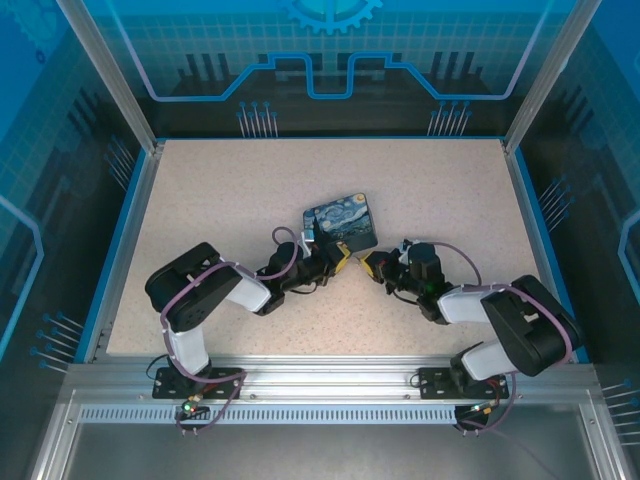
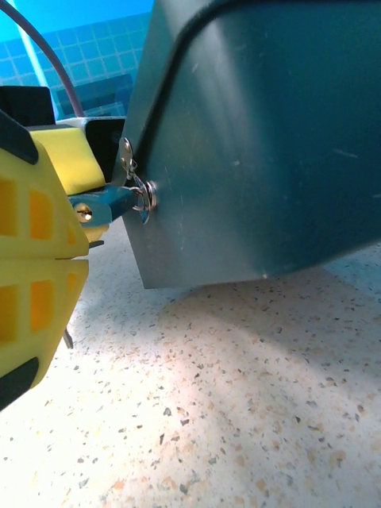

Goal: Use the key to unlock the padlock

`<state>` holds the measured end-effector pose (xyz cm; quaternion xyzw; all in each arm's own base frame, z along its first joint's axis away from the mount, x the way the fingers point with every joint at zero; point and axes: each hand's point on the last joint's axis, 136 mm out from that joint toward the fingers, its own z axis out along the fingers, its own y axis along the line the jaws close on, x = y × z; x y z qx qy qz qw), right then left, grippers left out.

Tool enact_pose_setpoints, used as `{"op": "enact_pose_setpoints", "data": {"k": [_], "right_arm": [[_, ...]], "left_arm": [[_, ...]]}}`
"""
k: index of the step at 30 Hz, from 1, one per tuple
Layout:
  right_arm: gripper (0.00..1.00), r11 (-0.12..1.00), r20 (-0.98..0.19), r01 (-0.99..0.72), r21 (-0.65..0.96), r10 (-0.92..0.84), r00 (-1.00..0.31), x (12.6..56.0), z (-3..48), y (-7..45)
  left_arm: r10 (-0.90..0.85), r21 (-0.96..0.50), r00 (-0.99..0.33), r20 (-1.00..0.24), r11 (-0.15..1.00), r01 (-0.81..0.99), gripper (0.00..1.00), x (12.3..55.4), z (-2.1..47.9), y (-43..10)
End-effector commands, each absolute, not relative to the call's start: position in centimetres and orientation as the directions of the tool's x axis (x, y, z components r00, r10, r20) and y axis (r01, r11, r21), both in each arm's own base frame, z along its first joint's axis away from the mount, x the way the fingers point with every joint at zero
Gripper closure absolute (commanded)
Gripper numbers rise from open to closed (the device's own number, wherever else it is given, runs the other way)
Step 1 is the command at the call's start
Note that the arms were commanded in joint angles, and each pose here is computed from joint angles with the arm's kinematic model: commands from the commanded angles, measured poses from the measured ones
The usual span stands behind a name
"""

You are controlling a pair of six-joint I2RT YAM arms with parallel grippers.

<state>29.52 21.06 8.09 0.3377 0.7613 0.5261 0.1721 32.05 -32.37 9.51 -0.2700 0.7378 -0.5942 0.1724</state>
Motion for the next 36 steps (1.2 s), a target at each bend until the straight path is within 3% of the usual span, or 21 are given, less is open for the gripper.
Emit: {"op": "enact_pose_setpoints", "data": {"k": [1, 36], "right_arm": [[1.0, 0.192, 0.078, 0.292, 0.937, 0.699, -0.711, 30.48, 9.58, 21.8], [1.0, 0.211, 0.078, 0.313, 0.926, 0.705, -0.705, 30.28, 8.93, 21.2]], "left_arm": [[-0.616, -0.989, -0.785, 0.064, 0.069, -0.134, 1.0, 33.1, 11.99, -32.95], [-0.613, -0.987, -0.787, 0.067, 0.075, -0.142, 1.0, 32.93, 11.32, -33.17]]}}
